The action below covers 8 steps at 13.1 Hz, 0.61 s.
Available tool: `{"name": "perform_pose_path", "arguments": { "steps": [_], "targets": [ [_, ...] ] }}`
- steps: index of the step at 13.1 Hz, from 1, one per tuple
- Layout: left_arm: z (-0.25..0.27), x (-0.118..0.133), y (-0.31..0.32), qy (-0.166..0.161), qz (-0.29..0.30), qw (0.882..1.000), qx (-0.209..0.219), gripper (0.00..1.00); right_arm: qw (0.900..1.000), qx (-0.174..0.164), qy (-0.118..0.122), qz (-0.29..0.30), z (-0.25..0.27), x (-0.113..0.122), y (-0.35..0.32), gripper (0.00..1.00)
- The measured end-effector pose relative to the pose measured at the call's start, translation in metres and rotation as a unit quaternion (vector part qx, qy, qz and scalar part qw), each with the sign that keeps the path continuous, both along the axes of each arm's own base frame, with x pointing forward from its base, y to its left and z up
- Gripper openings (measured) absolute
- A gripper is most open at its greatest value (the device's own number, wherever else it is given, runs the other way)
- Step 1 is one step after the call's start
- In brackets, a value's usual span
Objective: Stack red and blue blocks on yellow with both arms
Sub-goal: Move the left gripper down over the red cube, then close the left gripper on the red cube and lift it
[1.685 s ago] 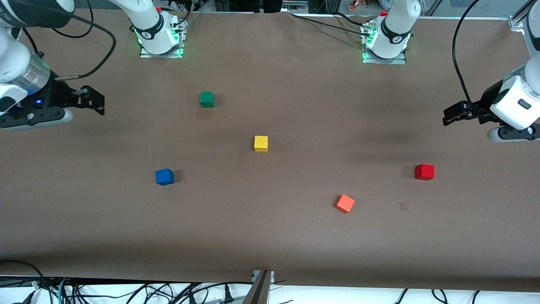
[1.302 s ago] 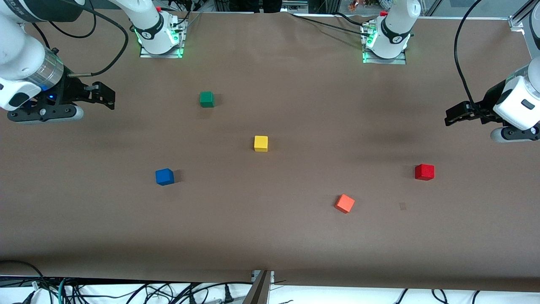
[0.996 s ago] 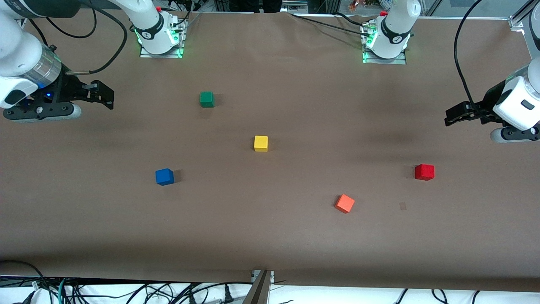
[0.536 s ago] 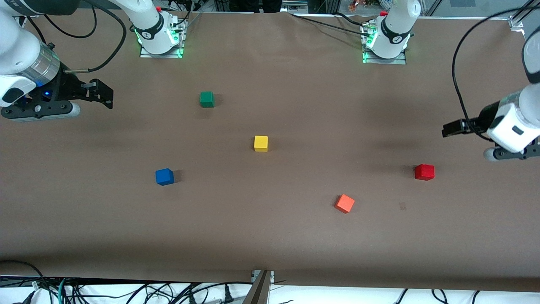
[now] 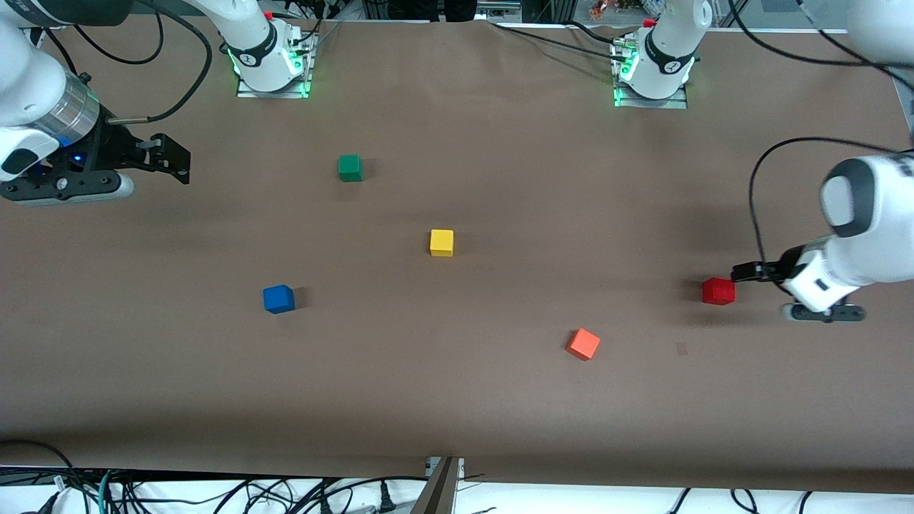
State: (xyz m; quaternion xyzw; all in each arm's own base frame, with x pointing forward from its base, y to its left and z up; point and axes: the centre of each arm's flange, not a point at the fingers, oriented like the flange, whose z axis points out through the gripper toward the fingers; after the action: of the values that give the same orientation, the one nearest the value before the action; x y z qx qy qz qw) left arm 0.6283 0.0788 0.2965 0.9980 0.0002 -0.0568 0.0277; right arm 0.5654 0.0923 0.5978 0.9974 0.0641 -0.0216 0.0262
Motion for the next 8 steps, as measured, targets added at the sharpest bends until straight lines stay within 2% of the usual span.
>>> {"name": "perform_pose_path", "arguments": {
  "steps": [4,8],
  "targets": [
    [-0.057,-0.03,-0.01,-0.024,-0.029,0.999,-0.001,1.0,1.0,0.004,0.001,0.001,-0.001,0.0,-0.001,1.0],
    [-0.08,-0.034,0.004,-0.044,-0.055,0.998,-0.001,1.0,1.0,0.004,0.001,-0.004,-0.001,0.001,-0.007,1.0]
  ]
}}
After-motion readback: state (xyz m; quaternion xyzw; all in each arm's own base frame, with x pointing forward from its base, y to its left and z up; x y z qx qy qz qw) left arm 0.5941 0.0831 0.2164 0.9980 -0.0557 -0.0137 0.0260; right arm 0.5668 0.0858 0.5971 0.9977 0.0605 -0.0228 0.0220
